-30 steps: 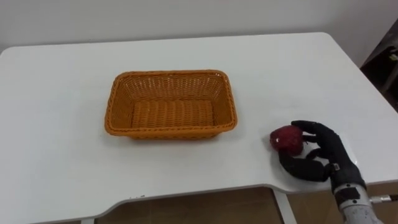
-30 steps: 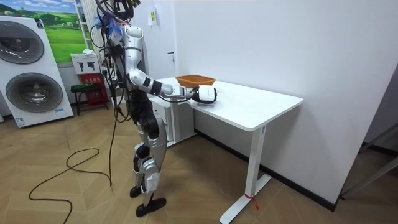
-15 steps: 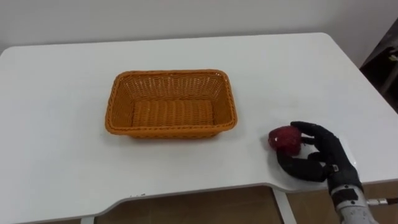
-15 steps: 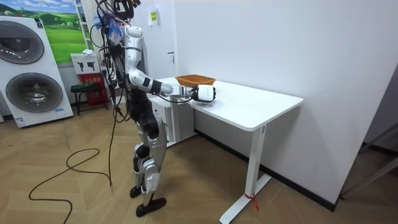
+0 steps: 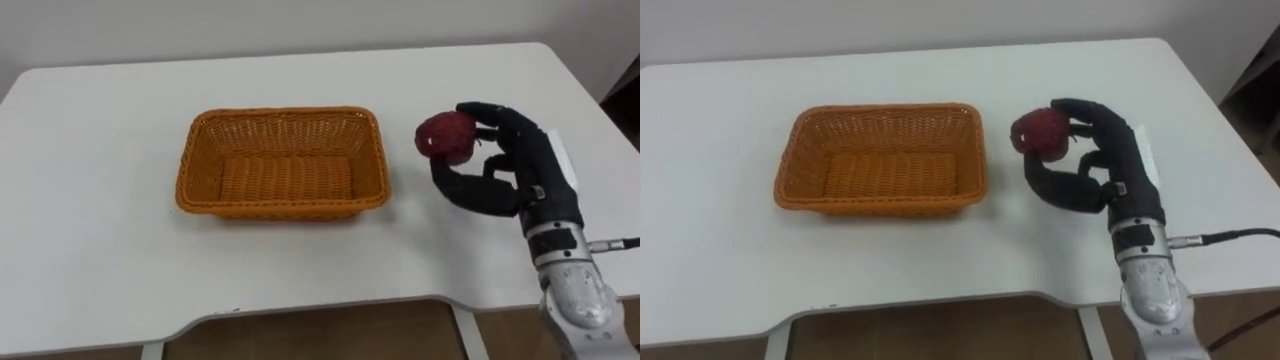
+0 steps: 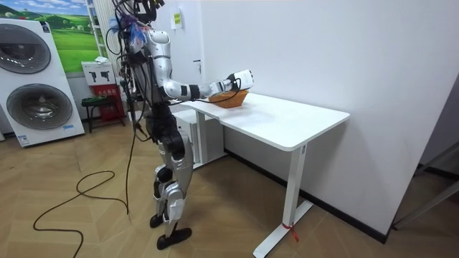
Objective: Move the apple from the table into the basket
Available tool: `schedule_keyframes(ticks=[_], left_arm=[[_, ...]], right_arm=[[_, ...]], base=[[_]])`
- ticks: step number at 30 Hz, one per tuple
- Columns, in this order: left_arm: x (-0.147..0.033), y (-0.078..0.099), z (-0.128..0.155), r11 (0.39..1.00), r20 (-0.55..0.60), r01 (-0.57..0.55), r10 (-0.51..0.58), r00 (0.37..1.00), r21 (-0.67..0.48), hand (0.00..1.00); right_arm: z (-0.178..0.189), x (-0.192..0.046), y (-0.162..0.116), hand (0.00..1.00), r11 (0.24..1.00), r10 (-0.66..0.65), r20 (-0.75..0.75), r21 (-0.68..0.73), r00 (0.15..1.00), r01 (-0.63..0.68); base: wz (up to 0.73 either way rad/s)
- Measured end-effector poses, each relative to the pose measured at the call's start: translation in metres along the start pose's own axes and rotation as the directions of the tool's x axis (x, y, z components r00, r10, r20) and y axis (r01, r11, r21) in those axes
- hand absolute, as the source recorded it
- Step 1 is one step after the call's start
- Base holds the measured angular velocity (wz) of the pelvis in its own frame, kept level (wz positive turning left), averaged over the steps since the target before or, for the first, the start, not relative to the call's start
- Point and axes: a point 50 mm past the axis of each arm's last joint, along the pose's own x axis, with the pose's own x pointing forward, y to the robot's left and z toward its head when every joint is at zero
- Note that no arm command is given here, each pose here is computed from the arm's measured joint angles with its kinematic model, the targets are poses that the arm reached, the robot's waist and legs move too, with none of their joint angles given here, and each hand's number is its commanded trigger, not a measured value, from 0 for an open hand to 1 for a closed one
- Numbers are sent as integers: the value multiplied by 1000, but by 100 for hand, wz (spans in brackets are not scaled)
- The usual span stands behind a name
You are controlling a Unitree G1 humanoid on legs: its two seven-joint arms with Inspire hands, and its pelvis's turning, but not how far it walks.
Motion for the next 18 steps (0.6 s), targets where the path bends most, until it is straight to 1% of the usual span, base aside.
schedule_keyframes(ticks=[5, 12, 18], left_arm=[[-1, -1, -2, 1000, -5, 4, -4, 1000, -1, 0], [0, -5, 1, 1000, 0, 12, -12, 1000, -4, 0], [1, -6, 5, 999, 1, 44, -44, 999, -1, 0]], right_arm=[[19, 8, 0, 100, 1000, 5, 81, 4, 997, -5], [29, 11, 1, 100, 1000, 6, 127, -17, 992, -4], [40, 11, 17, 100, 998, 70, 174, -12, 982, -69]], base=[[0], [-1], [2]])
